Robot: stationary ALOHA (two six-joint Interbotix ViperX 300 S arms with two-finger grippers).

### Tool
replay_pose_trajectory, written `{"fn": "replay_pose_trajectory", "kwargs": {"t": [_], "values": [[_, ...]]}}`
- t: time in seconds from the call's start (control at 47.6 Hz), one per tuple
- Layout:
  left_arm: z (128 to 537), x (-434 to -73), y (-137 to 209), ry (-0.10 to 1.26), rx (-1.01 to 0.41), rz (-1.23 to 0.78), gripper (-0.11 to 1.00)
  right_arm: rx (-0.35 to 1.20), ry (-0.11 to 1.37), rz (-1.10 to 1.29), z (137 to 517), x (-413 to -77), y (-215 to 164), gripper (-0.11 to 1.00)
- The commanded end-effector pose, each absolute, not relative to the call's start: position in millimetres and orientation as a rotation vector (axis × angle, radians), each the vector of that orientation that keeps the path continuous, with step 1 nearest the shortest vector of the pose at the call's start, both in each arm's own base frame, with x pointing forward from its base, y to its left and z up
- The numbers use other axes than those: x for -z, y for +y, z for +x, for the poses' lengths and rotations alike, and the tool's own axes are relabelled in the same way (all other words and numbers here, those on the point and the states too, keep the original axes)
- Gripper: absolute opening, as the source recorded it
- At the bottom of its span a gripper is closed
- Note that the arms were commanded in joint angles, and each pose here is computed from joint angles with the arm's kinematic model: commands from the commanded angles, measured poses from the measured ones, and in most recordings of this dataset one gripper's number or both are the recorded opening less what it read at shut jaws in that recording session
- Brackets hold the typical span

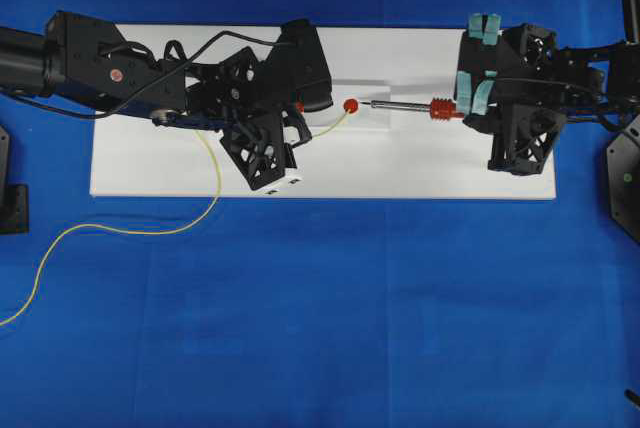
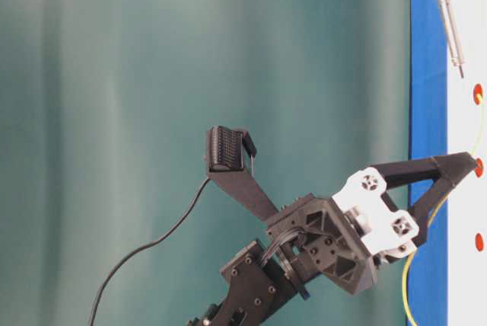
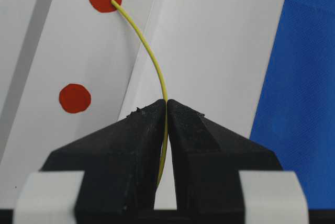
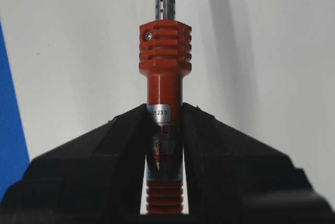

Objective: Touch the tip of the soldering iron to the tip of the solder at the mark.
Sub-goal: 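Hold iron tip against solder tip at the right red dot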

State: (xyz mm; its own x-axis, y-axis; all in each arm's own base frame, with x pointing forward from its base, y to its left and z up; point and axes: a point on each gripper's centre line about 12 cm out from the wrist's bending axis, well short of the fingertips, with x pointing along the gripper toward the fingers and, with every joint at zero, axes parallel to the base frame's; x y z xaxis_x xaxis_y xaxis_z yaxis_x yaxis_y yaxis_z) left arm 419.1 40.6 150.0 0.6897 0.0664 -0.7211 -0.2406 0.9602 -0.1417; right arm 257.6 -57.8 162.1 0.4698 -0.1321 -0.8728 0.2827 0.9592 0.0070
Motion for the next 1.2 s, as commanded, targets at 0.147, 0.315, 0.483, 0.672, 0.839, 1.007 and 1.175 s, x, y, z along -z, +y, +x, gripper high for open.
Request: {"fn": "replay_pose_trajectory", "kwargs": {"t": [0.147, 0.315, 0.483, 0.672, 0.839, 1.007, 1.175], "values": [[423.8, -163.0, 41.7, 0.758, -0.172, -0.231, 0.03, 0.256, 1.037, 0.156, 268.7, -165.0, -60.5, 0.06], [424.3, -162.8, 41.1, 0.758, -0.170, -0.231, 0.03, 0.257, 1.042, 0.157, 271.3, -163.6, -61.1, 0.06], [424.3, -162.8, 41.1, 0.758, -0.170, -0.231, 0.03, 0.257, 1.043, 0.157, 272.3, -163.3, -61.3, 0.06], [423.9, -162.3, 41.1, 0.759, -0.170, -0.231, 0.03, 0.257, 1.043, 0.157, 272.3, -163.3, -61.3, 0.06], [423.8, -162.3, 41.7, 0.759, -0.172, -0.232, 0.03, 0.254, 1.045, 0.155, 272.9, -162.9, -61.0, 0.06], [423.8, -162.3, 41.7, 0.759, -0.172, -0.232, 0.03, 0.255, 1.043, 0.157, 273.3, -163.4, -61.0, 0.06], [423.9, -162.3, 41.1, 0.759, -0.170, -0.231, 0.03, 0.254, 1.045, 0.155, 273.4, -162.9, -61.1, 0.06]]}}
